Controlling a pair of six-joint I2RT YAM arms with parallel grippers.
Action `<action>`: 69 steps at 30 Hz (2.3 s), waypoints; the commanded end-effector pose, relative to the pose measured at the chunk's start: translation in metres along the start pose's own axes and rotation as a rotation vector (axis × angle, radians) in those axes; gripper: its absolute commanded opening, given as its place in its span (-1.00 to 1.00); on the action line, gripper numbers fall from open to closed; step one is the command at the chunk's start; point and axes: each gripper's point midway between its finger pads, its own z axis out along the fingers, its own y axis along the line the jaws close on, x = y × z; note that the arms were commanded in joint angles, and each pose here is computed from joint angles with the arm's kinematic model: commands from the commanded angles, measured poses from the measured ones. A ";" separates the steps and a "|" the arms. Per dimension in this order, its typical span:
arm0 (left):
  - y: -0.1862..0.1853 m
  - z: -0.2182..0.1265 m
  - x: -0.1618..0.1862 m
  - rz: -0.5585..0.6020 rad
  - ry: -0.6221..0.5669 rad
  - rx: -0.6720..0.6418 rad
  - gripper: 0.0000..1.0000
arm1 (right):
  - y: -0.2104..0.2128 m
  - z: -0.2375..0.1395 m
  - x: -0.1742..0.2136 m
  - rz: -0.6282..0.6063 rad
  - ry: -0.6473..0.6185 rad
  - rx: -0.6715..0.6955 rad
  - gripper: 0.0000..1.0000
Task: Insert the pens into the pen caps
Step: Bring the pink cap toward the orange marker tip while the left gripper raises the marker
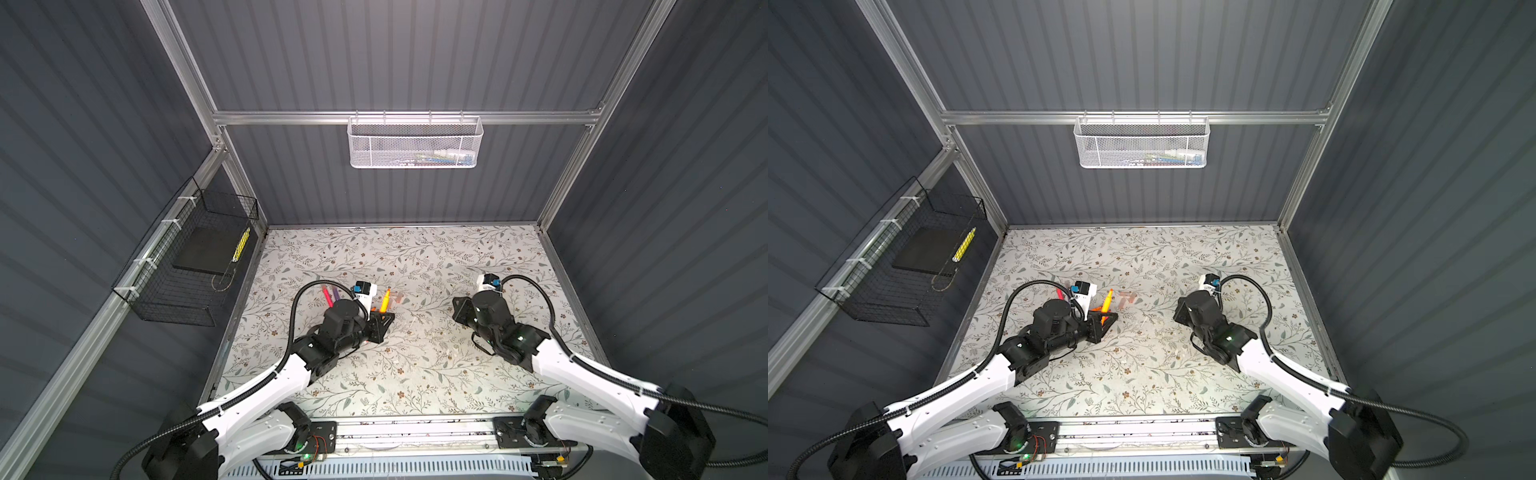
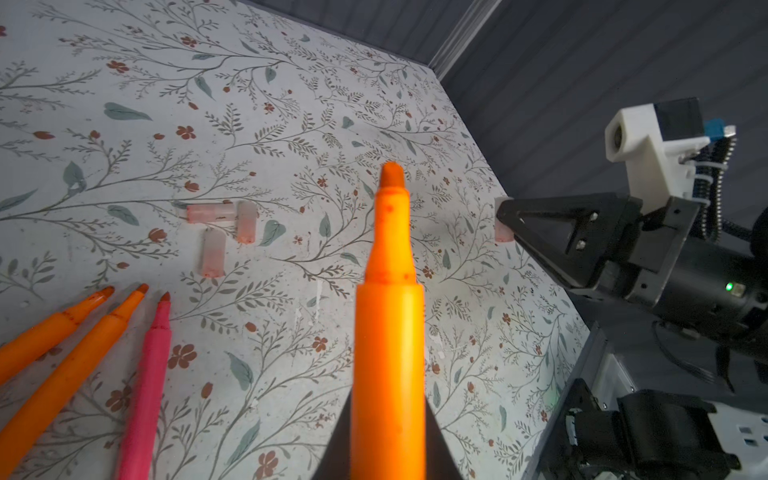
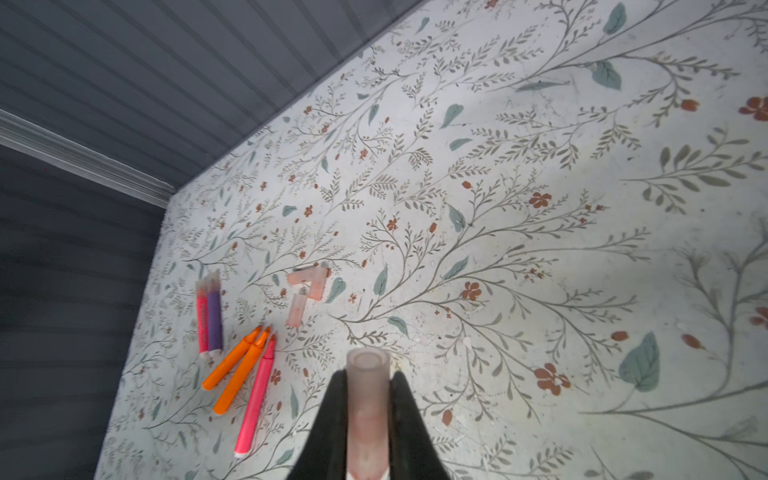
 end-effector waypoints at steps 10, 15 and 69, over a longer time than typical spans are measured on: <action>-0.092 0.030 0.062 0.382 0.058 0.182 -1.00 | -0.008 -0.057 -0.019 0.177 -0.180 -0.206 -1.00; -0.110 0.036 0.086 0.439 0.082 0.255 -1.00 | -0.017 -0.066 -0.019 0.278 -0.212 -0.238 -1.00; -0.071 0.062 0.088 0.346 0.025 0.025 -1.00 | 0.062 -0.051 0.027 0.229 -0.019 -0.511 -1.00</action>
